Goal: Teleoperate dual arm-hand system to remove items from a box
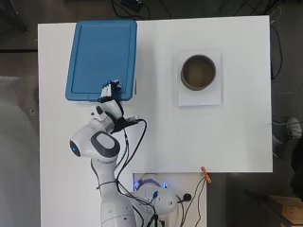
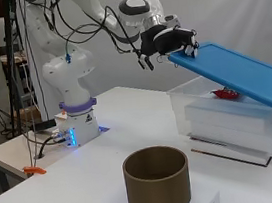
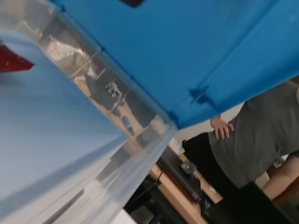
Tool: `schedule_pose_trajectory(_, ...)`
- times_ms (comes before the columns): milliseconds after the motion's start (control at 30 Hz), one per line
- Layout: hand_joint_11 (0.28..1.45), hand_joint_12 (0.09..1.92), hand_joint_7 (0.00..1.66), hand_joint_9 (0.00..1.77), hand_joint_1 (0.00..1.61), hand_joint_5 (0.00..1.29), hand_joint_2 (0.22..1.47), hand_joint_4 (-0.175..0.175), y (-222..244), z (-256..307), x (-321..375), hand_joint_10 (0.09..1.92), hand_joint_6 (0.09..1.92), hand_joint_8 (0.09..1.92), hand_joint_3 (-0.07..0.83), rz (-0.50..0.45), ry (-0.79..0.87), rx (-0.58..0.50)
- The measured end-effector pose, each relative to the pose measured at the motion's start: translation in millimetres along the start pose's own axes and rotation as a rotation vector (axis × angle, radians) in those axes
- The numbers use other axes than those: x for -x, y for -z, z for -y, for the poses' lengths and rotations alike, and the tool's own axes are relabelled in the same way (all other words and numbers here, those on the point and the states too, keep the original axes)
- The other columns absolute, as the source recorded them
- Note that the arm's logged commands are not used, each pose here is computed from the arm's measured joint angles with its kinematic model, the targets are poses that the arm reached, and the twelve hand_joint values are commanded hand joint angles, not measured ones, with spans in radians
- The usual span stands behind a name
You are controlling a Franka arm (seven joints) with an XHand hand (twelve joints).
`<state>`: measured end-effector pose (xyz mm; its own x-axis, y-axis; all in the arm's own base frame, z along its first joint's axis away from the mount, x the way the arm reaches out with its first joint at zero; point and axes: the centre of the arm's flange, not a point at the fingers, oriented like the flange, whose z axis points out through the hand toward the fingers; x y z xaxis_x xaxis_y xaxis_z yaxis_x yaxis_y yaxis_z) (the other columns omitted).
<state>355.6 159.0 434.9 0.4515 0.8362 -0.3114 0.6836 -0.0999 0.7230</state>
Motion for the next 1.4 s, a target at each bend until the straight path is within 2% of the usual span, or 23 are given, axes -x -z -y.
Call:
schedule_pose_trajectory(67, 0.58, 1.19, 0.81, 0.87, 1.19, 0.82, 1.21, -0.111, 2.2, -6.5, 3.7, 1.42, 1.06, 1.50, 0.003, -0.020, -0.005, 0.033)
schedule_pose_trajectory(100, 0.58, 1.23, 0.79, 0.85, 1.18, 0.81, 1.22, -0.100, 2.9, -8.8, 4.7, 1.48, 1.10, 1.53, 0.003, -0.029, -0.020, 0.027)
schedule_pose_trajectory(133, 0.58, 1.27, 0.77, 0.85, 1.18, 0.80, 1.23, -0.104, 3.4, -11.1, 5.8, 1.56, 1.12, 1.57, 0.003, -0.040, -0.041, 0.016)
schedule_pose_trajectory(167, 0.60, 1.34, 0.75, 0.86, 1.09, 0.80, 1.22, -0.004, 4.1, -13.4, 7.7, 1.63, 1.19, 1.64, 0.001, -0.058, -0.072, 0.002)
schedule_pose_trajectory(200, 0.61, 1.40, 0.74, 0.87, 1.02, 0.79, 1.22, 0.077, 4.5, -15.1, 9.3, 1.69, 1.25, 1.72, 0.001, -0.067, -0.090, -0.002)
schedule_pose_trajectory(233, 0.63, 1.46, 0.74, 0.89, 0.98, 0.79, 1.22, 0.126, 4.9, -16.8, 10.9, 1.78, 1.29, 1.82, 0.001, -0.073, -0.103, 0.008)
schedule_pose_trajectory(300, 0.68, 1.59, 0.80, 0.97, 0.97, 0.83, 1.19, 0.164, 4.7, -20.4, 13.5, 1.88, 1.23, 1.91, -0.005, -0.079, -0.111, 0.045)
schedule_pose_trajectory(400, 0.67, 1.61, 0.83, 0.97, 0.98, 0.87, 1.17, 0.175, 4.1, -40.1, 22.1, 1.91, 1.18, 1.92, -0.003, -0.105, -0.112, 0.098)
schedule_pose_trajectory(467, 0.65, 1.56, 0.83, 0.93, 0.98, 0.88, 1.17, 0.175, 5.9, -46.3, 22.0, 1.87, 1.18, 1.92, -0.001, -0.104, -0.079, 0.160)
schedule_pose_trajectory(500, 0.61, 1.46, 0.83, 0.90, 0.98, 0.86, 1.17, 0.175, 7.3, -48.3, 21.0, 1.85, 1.21, 1.92, 0.002, -0.100, -0.041, 0.214)
schedule_pose_trajectory(567, 0.57, 1.32, 0.82, 0.84, 1.01, 0.78, 1.18, 0.175, 9.2, -55.1, 20.1, 1.81, 1.56, 1.92, 0.001, -0.081, 0.065, 0.350)
schedule_pose_trajectory(600, 0.56, 1.32, 0.81, 0.83, 1.02, 0.74, 1.18, 0.175, 11.2, -59.0, 18.6, 1.83, 1.69, 1.92, 0.001, -0.061, 0.135, 0.432)
schedule_pose_trajectory(667, 0.58, 1.42, 0.82, 0.83, 1.02, 0.70, 1.18, 0.175, 16.9, -67.6, 12.3, 1.88, 1.82, 1.92, 0.001, -0.003, 0.286, 0.646)
schedule_pose_trajectory(767, 0.62, 1.57, 0.84, 0.90, 0.95, 0.75, 1.21, 0.175, 30.4, -86.1, 6.4, 1.92, 1.46, 1.92, 0.012, 0.029, 0.290, 0.882)
schedule_pose_trajectory(867, 0.64, 1.63, 0.87, 0.94, 0.95, 0.80, 1.20, 0.175, 40.0, -96.3, 2.5, 1.92, 1.33, 1.92, 0.002, 0.005, 0.201, 0.985)
schedule_pose_trajectory(1000, 0.67, 1.66, 0.90, 0.97, 0.96, 0.83, 1.19, 0.175, 45.0, -95.0, 0.1, 1.92, 1.27, 1.92, -0.003, -0.002, 0.172, 1.015)
schedule_pose_trajectory(1067, 0.69, 1.68, 0.92, 1.00, 0.97, 0.85, 1.18, 0.175, 49.7, -89.7, 1.9, 1.92, 1.23, 1.92, -0.004, 0.011, 0.169, 0.996)
schedule_pose_trajectory(1233, 0.68, 1.68, 0.92, 0.99, 0.97, 0.86, 1.18, 0.175, 64.7, -81.9, 11.1, 1.92, 1.22, 1.92, -0.002, 0.021, 0.185, 0.878)
schedule_pose_trajectory(1400, 0.66, 1.63, 0.90, 0.97, 0.97, 0.86, 1.18, 0.175, 75.7, -71.8, 9.5, 1.87, 1.23, 1.92, 0.000, -0.079, 0.173, 0.707)
